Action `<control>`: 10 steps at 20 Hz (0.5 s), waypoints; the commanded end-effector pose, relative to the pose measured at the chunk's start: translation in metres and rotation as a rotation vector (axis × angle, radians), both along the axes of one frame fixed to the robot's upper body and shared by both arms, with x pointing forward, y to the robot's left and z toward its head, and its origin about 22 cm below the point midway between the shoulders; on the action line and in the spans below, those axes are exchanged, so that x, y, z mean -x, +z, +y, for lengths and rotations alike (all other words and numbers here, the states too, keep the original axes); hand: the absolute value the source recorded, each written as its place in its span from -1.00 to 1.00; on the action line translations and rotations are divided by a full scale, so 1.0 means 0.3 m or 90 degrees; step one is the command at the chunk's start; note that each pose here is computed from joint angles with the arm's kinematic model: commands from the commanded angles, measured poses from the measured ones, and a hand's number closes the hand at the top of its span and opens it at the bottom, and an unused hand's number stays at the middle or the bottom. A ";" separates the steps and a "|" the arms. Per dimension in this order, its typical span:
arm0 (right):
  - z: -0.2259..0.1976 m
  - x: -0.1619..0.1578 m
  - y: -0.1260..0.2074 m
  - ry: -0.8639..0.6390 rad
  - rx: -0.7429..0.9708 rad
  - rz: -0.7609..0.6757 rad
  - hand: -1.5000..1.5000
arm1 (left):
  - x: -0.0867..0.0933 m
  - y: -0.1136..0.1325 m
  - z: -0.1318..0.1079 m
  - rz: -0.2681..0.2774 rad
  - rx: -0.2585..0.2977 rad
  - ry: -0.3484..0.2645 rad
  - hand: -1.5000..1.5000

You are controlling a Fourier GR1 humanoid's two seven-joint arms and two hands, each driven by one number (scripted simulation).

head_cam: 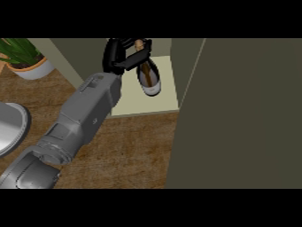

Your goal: Pick up the wine, place it into the cabinet and close the cabinet

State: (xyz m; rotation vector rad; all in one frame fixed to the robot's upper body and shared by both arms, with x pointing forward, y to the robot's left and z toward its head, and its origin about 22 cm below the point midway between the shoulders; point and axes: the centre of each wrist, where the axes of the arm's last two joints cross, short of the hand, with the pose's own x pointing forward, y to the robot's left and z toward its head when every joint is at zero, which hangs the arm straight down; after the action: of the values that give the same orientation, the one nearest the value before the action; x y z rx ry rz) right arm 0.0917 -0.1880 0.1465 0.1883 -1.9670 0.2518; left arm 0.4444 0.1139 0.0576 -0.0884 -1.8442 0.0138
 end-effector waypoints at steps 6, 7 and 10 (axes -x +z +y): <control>-0.032 0.087 0.123 0.004 -0.051 0.015 -1.00 | 0.000 0.055 -0.102 -0.005 0.033 -0.068 -1.00; -0.047 0.097 0.143 0.009 -0.054 0.015 -1.00 | -0.003 0.040 -0.065 0.003 0.045 -0.073 -1.00; -0.027 0.092 0.118 -0.006 -0.057 0.026 -1.00 | 0.007 0.045 -0.107 0.001 0.048 -0.093 -1.00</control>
State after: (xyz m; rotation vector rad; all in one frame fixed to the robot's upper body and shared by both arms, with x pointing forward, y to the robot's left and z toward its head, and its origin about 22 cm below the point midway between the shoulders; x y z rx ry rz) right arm 0.0888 -0.1946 0.1466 0.1343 -1.9495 0.2435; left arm 0.4435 0.0881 0.0690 -0.2270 -1.8366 -0.0029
